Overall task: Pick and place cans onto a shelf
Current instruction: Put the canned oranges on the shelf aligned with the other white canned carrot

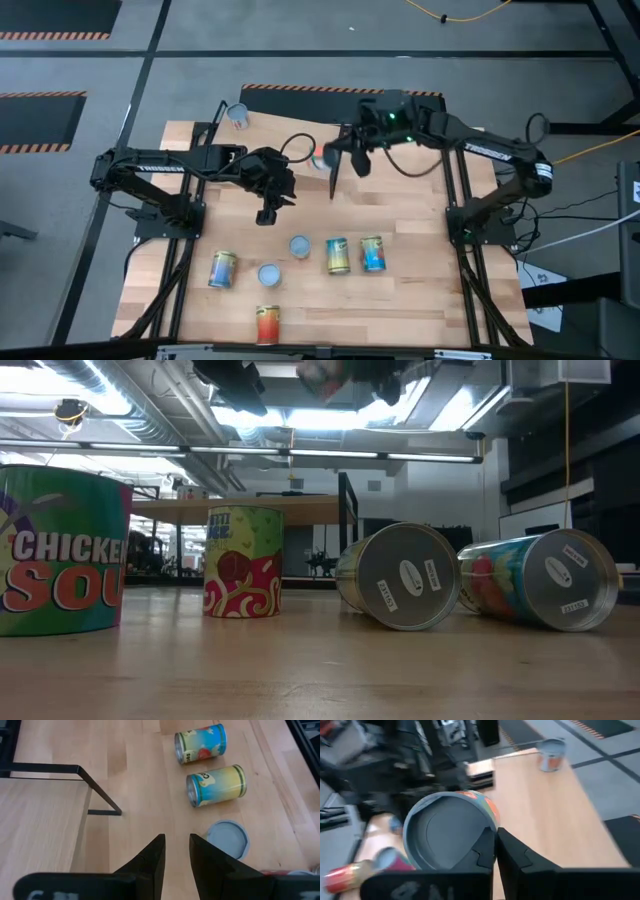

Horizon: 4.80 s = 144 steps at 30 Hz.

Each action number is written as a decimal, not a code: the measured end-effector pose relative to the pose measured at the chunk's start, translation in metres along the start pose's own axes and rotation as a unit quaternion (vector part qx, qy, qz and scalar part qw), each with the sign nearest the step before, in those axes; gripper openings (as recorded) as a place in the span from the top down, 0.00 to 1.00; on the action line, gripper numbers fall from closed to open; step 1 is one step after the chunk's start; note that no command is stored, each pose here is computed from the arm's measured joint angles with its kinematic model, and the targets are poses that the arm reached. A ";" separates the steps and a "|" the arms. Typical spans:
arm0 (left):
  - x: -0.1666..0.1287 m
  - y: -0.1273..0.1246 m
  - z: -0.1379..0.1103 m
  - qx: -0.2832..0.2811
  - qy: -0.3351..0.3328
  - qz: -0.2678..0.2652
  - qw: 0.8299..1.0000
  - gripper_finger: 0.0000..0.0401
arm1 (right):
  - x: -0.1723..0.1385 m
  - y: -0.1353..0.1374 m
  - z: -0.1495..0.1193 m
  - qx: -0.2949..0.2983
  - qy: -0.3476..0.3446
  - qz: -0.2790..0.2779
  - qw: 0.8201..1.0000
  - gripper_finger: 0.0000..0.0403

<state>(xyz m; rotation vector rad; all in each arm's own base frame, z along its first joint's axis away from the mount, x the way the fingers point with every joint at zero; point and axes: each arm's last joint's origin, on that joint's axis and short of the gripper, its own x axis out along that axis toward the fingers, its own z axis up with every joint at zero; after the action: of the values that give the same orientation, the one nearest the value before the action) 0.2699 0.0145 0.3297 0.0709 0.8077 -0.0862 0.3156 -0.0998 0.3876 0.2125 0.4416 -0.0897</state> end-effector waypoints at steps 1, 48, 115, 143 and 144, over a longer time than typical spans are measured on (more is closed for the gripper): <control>0.000 0.000 0.000 0.000 0.000 0.000 1.000 0.80 | 0.004 -0.007 0.000 -0.001 0.002 -0.008 1.000 0.97; 0.000 0.000 0.000 0.000 -0.002 0.002 1.000 0.80 | 0.071 -0.083 -0.049 0.069 0.143 -0.054 0.986 0.95; 0.000 0.002 0.000 -0.001 0.002 0.030 1.000 0.80 | 0.069 -0.094 -0.042 0.063 0.106 -0.159 0.980 0.95; 0.000 0.002 0.000 -0.001 0.002 0.030 1.000 0.80 | 0.069 -0.091 -0.043 0.065 0.113 -0.074 0.989 0.94; 0.000 0.002 0.000 -0.001 0.002 0.030 1.000 0.80 | 0.069 -0.092 -0.043 0.066 0.112 -0.069 0.989 0.94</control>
<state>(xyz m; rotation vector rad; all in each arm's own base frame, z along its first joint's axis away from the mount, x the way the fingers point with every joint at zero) 0.2701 0.0164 0.3299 0.0937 0.8096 -0.0288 0.3476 -0.1822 0.3031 0.3242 0.6758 -0.2334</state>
